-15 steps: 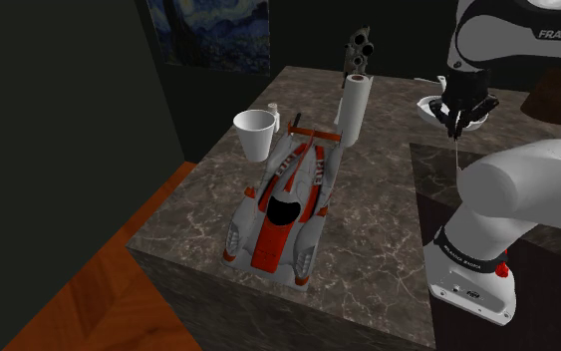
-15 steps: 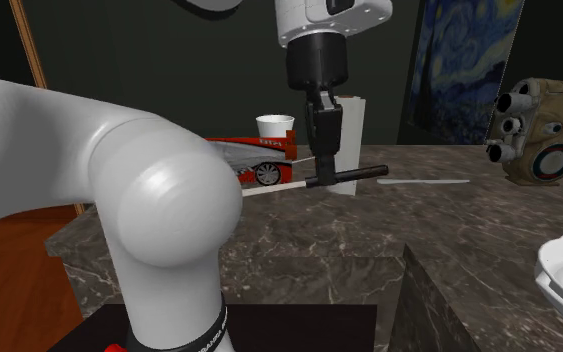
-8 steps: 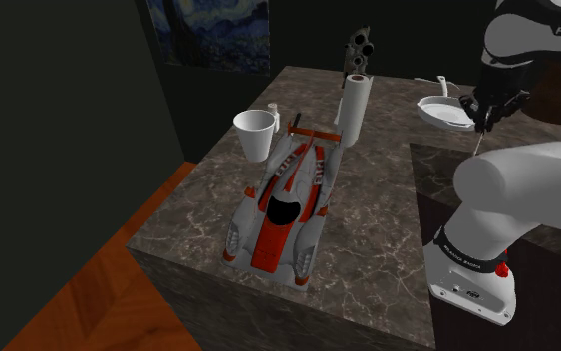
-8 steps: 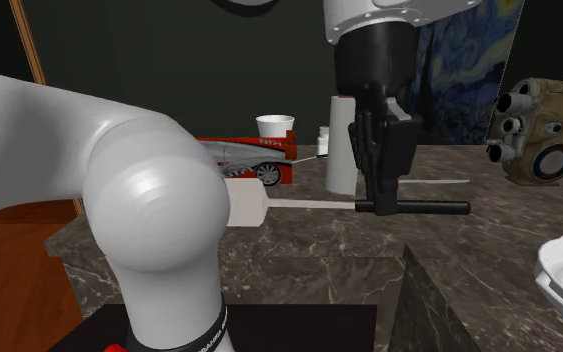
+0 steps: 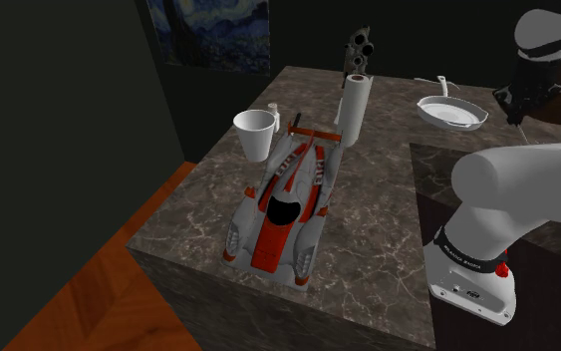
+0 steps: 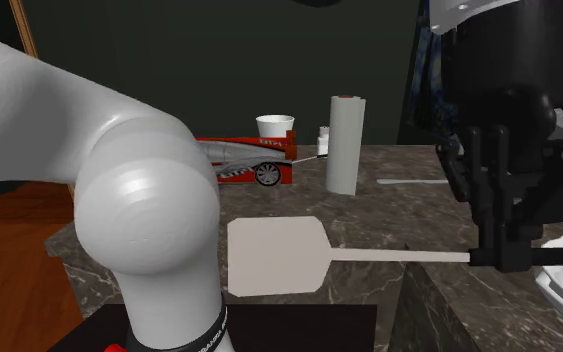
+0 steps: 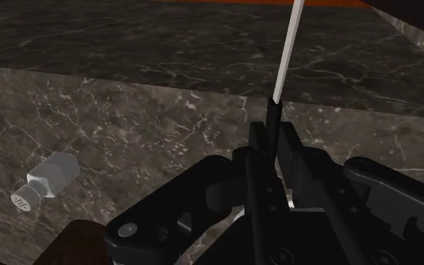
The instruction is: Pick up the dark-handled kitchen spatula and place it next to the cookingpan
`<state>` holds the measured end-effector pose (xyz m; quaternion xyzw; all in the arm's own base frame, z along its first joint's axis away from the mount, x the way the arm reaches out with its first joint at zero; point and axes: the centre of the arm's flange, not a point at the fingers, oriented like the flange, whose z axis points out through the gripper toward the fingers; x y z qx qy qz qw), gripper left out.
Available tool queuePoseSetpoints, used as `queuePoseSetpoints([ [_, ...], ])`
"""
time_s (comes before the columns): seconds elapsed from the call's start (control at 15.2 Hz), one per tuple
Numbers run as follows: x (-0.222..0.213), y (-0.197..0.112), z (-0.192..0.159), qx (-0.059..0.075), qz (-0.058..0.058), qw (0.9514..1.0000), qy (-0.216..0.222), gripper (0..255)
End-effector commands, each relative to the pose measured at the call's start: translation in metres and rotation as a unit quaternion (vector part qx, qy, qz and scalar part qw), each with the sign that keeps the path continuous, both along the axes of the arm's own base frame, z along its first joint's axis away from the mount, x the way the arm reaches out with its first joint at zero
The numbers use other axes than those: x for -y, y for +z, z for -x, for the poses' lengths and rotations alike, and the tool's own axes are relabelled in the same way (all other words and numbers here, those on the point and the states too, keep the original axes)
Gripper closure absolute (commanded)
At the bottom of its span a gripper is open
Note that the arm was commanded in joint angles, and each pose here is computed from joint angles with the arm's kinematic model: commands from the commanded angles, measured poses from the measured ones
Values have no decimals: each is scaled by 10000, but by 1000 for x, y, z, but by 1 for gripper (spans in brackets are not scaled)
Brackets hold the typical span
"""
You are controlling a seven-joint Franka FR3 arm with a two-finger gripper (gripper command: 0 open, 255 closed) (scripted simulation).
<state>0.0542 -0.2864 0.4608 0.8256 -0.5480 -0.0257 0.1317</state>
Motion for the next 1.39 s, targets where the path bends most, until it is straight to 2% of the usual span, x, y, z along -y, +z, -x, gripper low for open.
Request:
queuePoseSetpoints([
  [0.0, 21, -2, 16, -9, 2, 10000, 4, 255],
  [1.32, 239, -2, 165, -9, 2, 10000, 4, 255],
])
